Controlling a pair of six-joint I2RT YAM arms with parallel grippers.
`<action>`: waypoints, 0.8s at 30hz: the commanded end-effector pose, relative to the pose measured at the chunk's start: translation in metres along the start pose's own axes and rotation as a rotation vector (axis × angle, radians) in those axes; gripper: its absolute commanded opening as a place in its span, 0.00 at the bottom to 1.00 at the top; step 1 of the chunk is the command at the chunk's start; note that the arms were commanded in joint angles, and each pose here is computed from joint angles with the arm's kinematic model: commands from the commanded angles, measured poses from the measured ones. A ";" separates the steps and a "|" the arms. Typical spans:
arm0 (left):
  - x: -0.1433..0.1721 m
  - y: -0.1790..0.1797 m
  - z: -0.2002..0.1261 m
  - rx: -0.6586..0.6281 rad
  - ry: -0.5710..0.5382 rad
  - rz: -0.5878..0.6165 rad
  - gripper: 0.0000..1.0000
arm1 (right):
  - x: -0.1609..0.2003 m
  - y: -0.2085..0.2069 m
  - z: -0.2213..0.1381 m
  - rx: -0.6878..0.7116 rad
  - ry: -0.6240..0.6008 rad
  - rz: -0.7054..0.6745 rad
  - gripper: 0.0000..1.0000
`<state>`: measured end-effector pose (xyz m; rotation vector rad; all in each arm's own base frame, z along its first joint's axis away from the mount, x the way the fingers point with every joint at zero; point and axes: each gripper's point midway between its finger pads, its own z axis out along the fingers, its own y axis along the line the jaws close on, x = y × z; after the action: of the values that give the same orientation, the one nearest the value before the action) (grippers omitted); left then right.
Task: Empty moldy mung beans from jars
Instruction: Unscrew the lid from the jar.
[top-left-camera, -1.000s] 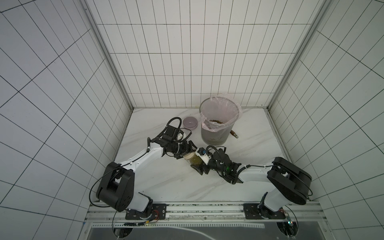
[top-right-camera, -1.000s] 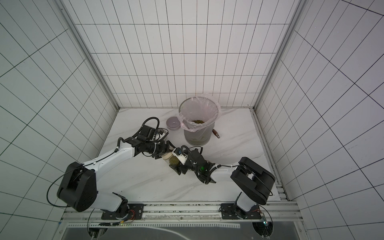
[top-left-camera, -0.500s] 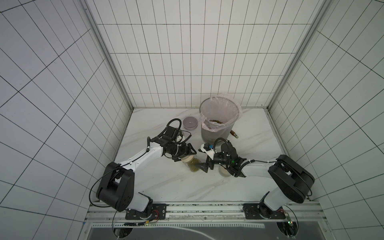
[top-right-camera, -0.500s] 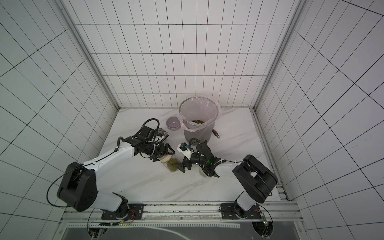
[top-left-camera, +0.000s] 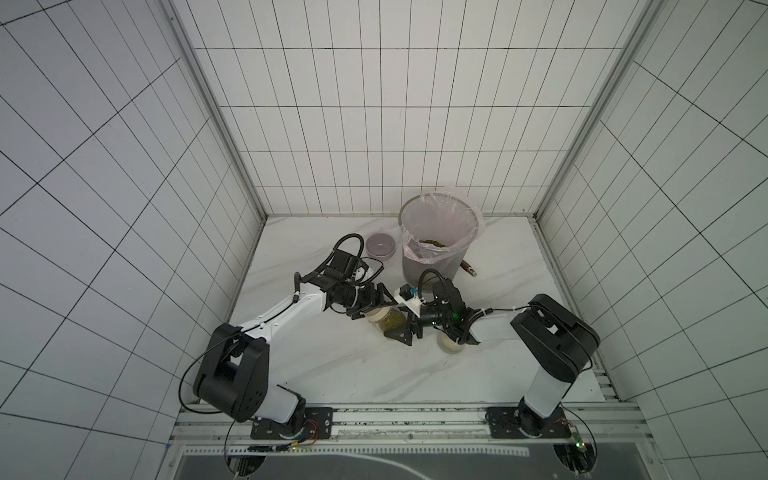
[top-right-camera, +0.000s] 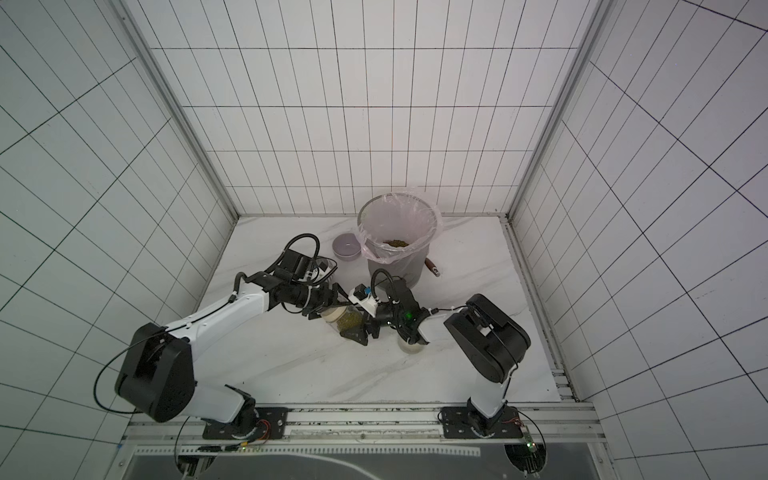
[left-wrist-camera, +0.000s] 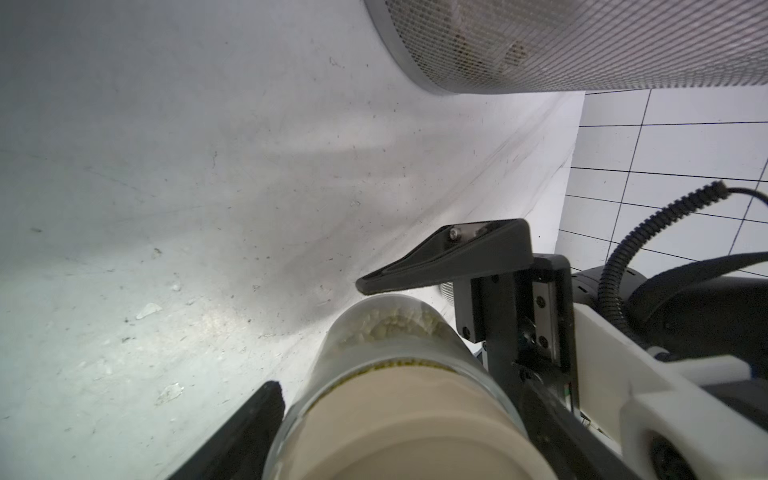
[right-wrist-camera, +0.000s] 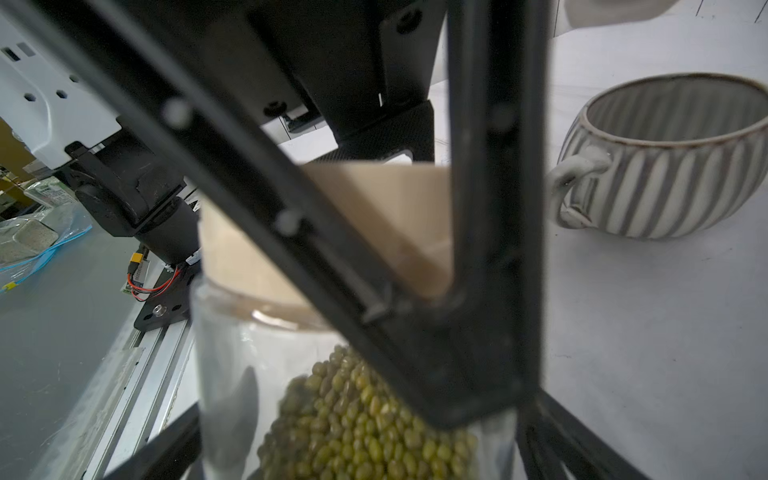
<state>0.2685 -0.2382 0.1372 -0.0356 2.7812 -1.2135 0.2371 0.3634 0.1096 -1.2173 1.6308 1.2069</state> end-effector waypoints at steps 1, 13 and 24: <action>0.000 -0.041 -0.006 0.146 0.034 0.046 0.61 | -0.016 -0.009 0.003 0.026 -0.021 -0.002 0.91; -0.006 -0.049 -0.010 0.151 0.020 0.090 0.90 | -0.034 0.004 -0.014 0.047 -0.070 0.014 0.71; -0.017 -0.074 -0.024 0.162 -0.023 0.257 0.96 | -0.036 0.029 -0.032 -0.023 -0.045 0.099 0.70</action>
<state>0.2789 -0.2613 0.1878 0.1888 2.6543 -1.3098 0.2361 0.3494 0.1556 -1.1050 1.6719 1.2326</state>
